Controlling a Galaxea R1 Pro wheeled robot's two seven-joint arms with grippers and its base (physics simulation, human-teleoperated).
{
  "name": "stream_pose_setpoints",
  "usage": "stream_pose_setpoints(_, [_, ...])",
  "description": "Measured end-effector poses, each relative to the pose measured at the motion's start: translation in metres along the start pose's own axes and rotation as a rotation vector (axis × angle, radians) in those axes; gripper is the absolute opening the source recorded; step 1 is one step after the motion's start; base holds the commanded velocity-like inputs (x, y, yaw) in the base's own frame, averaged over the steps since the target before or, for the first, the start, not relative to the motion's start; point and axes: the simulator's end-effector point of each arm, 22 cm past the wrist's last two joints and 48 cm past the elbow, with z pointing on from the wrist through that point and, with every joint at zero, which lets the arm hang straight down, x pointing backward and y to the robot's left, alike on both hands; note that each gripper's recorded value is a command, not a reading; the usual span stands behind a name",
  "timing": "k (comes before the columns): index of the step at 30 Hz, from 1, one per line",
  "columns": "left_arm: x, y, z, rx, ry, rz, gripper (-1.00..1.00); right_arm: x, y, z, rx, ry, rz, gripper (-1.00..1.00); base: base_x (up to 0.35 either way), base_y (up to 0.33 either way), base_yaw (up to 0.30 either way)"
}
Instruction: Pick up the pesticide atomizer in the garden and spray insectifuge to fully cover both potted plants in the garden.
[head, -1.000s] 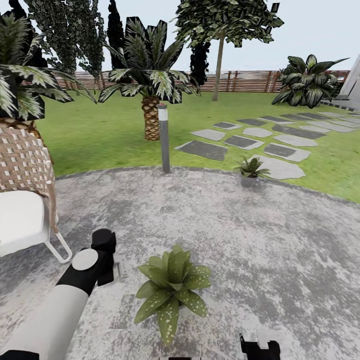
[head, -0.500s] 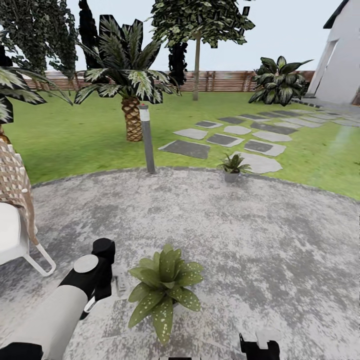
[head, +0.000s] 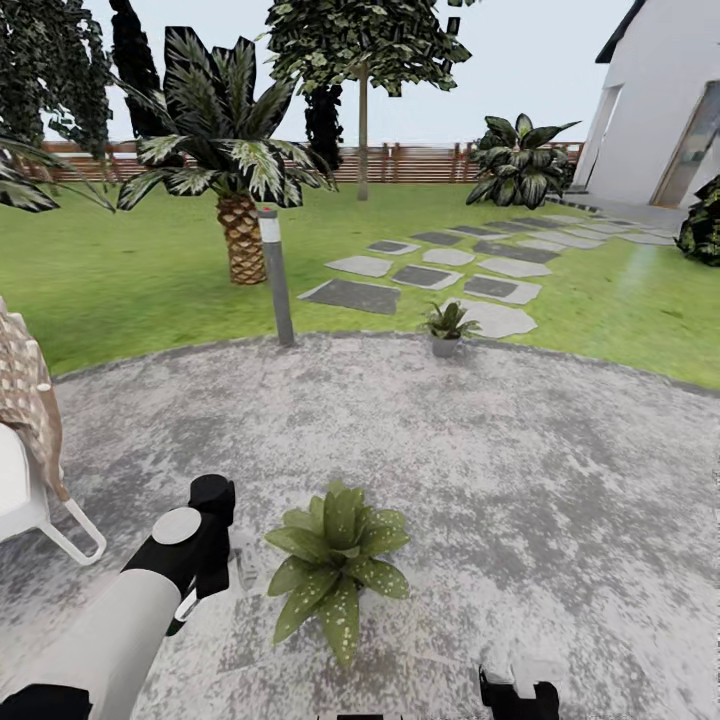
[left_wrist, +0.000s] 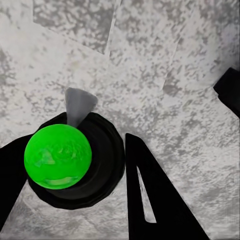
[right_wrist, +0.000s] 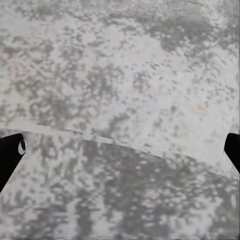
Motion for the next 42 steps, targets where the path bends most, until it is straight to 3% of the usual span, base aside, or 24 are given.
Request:
stream_pose_setpoints(5, [-0.001,0.005,-0.005,-0.01,-0.005,-0.002,-1.0,0.0,0.0,0.0,0.0,-0.001,0.0,1.0,0.0,0.305,-0.258])
stream_pose_setpoints(18, [-0.003,0.006,-0.005,-0.011,-0.006,-0.001,-1.0,0.002,0.0,0.0,0.0,0.005,0.0,1.0,0.041,0.07,-0.087])
stream_pose_setpoints(24, [0.009,-0.001,0.01,0.019,0.02,-0.009,-1.0,0.005,0.0,0.001,0.0,0.009,-0.001,1.0,0.028,0.094,-0.095])
stream_pose_setpoints(26, [0.012,-0.014,0.023,0.05,0.026,-0.01,-1.0,0.005,0.0,0.001,-0.001,0.01,-0.001,1.0,0.0,0.001,-0.001])
stream_pose_setpoints(32, [0.017,-0.019,0.029,0.097,-0.025,-0.085,-1.0,0.005,0.0,0.001,0.0,0.01,-0.001,1.0,0.0,0.0,0.0])
stream_pose_setpoints(34, [0.014,-0.039,0.048,0.204,-0.078,-0.146,-1.0,0.005,0.0,0.001,0.0,0.011,-0.001,1.0,0.0,0.0,0.0])
stream_pose_setpoints(36, [0.015,-0.037,0.068,0.179,-0.082,-0.162,-1.0,0.005,0.0,0.001,0.0,0.011,-0.001,1.0,0.0,0.0,0.0])
stream_pose_setpoints(38, [0.015,-0.039,0.073,0.181,-0.083,-0.156,-1.0,0.005,0.0,0.001,0.0,0.01,-0.001,1.0,0.0,0.0,0.0])
stream_pose_setpoints(39, [0.013,-0.04,0.073,0.18,-0.092,-0.128,-1.0,0.005,0.0,0.001,0.0,0.01,-0.001,1.0,0.0,0.0,0.0])
stream_pose_setpoints(41, [0.006,-0.038,0.072,0.167,-0.133,0.007,-1.0,0.005,0.0,0.001,0.0,0.01,-0.002,1.0,0.0,0.0,0.0])
stream_pose_setpoints(42, [0.003,-0.037,0.071,0.159,-0.149,0.053,-1.0,0.005,0.0,0.001,-0.001,0.01,-0.002,1.0,0.0,0.0,0.0])
